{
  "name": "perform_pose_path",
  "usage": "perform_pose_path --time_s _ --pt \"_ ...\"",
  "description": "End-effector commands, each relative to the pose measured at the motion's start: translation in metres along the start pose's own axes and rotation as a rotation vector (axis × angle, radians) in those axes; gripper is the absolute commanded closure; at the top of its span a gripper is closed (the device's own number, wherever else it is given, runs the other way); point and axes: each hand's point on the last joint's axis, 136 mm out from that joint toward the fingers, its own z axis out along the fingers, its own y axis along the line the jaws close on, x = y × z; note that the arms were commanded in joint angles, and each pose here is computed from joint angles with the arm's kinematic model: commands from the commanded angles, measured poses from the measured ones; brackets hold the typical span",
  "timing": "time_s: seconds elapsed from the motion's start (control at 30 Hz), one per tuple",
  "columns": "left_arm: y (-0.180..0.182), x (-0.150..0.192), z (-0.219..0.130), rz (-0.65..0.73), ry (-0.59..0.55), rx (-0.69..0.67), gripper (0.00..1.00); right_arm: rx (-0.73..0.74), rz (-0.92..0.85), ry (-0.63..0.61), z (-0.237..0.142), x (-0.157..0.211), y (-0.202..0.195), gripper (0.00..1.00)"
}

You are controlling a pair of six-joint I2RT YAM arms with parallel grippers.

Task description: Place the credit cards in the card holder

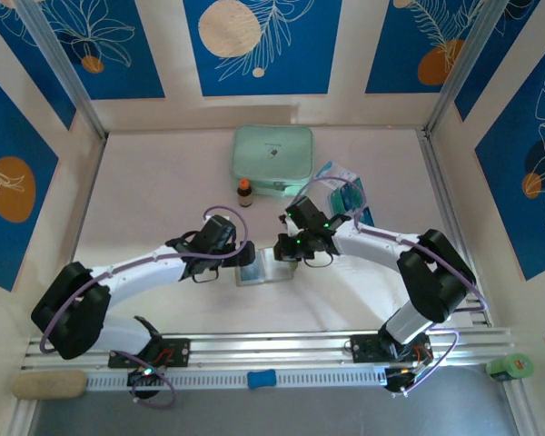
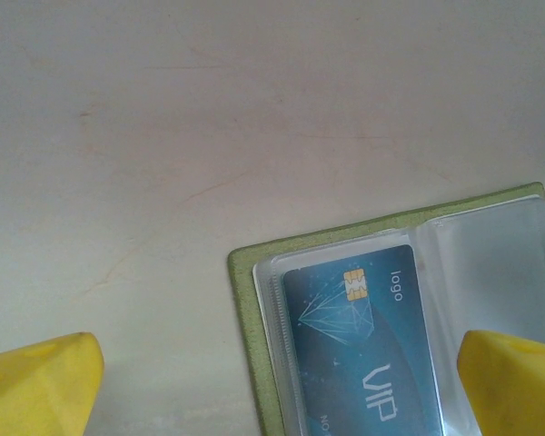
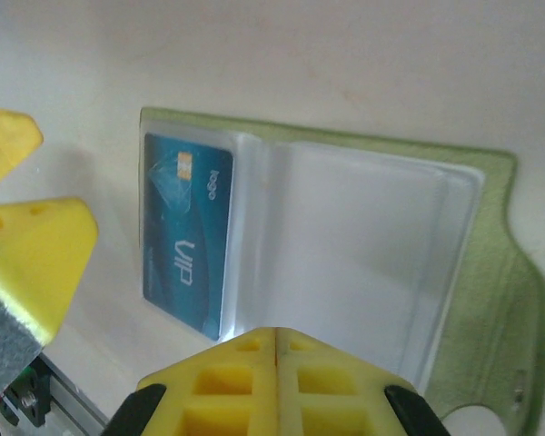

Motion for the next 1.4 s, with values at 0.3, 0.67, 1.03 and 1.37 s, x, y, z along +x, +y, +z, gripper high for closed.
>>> perform_pose_path --time_s 0.3,0.67,1.03,1.37 --pt "-0.007 -0.005 0.001 -0.014 -0.016 0.016 0.0 0.06 0.02 0.03 0.01 0.012 -0.021 1.0" --pt "-0.018 -0.008 0.009 -0.017 -0.006 0.054 0.0 0.11 0.103 0.098 0.03 0.029 -0.062 1.0" --pt "-0.033 -0.005 0.022 -0.035 0.008 0.118 0.0 0.129 0.131 0.103 0.031 0.035 -0.072 1.0" --pt "-0.04 -0.002 0.032 -0.036 0.01 0.143 0.0 0.13 0.135 0.104 0.031 0.036 -0.073 1.0"
